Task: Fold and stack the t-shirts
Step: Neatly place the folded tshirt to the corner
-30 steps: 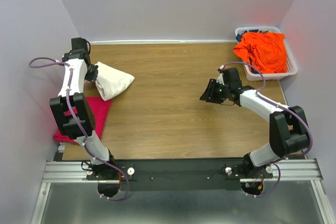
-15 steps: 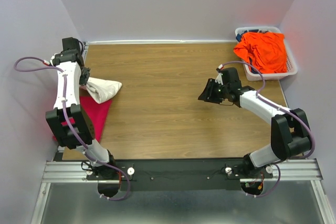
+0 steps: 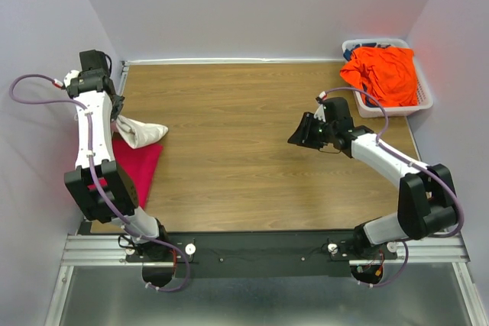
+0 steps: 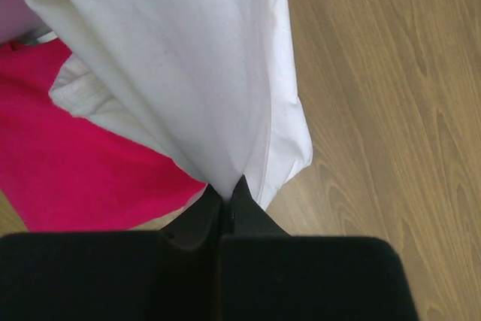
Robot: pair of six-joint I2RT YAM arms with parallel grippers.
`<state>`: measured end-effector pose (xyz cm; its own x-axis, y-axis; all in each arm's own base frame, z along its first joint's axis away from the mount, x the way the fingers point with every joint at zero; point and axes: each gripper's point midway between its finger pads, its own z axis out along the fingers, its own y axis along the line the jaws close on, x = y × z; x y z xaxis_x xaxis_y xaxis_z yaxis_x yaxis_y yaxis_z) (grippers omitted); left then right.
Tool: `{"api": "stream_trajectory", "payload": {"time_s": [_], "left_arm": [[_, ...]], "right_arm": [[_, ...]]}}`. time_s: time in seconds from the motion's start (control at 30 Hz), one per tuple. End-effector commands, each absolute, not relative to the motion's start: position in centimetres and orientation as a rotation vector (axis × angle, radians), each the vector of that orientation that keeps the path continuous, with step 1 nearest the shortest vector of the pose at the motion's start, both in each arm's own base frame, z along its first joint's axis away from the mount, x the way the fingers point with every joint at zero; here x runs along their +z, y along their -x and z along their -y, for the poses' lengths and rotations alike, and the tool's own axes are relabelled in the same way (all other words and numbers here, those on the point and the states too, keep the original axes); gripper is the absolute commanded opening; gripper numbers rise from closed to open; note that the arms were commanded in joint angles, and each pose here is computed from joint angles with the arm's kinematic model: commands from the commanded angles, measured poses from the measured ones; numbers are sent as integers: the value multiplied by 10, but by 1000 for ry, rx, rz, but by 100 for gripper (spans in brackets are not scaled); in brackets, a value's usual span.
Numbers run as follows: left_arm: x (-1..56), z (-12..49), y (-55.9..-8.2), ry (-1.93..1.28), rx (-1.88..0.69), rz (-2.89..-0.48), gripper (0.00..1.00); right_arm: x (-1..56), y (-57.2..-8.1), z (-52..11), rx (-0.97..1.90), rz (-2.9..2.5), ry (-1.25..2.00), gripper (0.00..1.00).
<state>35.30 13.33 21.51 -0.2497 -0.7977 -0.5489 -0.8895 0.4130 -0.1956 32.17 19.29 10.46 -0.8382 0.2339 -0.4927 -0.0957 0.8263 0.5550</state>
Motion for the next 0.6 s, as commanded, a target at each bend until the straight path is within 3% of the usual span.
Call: {"api": "stream_trajectory", "payload": {"time_s": [0.0,0.57], "left_arm": [[252,-137,-356,1326,166,-1999,0],[278,-144,-351,1240,180,-1983,0]], "right_arm": [[108,-314,-194,783,-2447,-108,49],[113,-310,-191,776,-2428,-122,49]]}}
